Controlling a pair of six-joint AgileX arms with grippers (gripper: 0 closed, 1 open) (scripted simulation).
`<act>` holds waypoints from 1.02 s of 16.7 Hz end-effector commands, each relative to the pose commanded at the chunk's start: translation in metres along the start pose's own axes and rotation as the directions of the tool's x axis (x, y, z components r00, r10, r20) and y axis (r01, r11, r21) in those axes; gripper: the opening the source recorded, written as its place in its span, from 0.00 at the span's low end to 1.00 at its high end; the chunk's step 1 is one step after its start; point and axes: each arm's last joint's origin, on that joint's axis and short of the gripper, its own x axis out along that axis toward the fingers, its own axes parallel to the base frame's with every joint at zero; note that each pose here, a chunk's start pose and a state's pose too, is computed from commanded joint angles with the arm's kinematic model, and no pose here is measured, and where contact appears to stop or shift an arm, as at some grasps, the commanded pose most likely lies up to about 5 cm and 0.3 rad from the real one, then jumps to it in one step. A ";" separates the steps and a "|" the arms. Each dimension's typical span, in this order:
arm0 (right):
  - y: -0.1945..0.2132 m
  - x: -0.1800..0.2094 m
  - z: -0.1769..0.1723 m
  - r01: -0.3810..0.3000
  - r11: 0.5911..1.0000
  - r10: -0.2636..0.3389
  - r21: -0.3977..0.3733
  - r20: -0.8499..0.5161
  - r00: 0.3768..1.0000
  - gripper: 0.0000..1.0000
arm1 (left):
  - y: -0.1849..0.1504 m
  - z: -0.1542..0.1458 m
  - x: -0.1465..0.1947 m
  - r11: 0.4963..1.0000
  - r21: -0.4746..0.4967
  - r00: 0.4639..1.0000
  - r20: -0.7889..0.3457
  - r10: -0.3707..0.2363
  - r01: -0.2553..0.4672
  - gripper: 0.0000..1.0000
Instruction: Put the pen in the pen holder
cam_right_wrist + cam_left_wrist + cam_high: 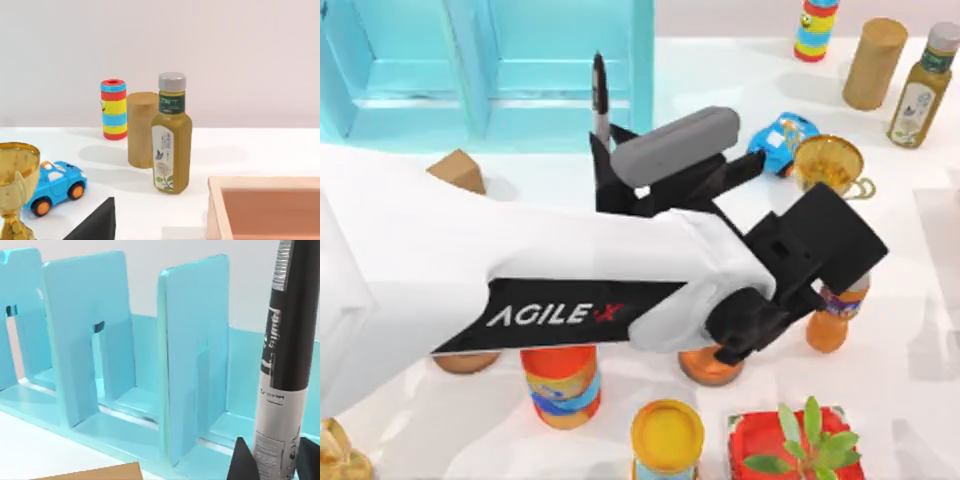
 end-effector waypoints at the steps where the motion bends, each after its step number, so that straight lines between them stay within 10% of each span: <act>1: 0.000 0.000 0.000 0.000 1.000 0.000 0.000 0.000 1.000 1.00 | 0.000 0.002 0.001 1.000 -0.002 1.000 0.007 0.005 -0.005 0.00; 6: 0.000 0.000 0.000 0.000 1.000 0.000 0.000 0.000 1.000 1.00 | 0.001 0.006 0.002 1.000 -0.015 1.000 0.013 0.009 -0.009 0.00; 17: 0.000 0.000 0.000 0.000 1.000 0.000 0.000 0.000 1.000 1.00 | 0.001 0.006 0.002 1.000 -0.015 1.000 0.013 0.009 -0.009 0.83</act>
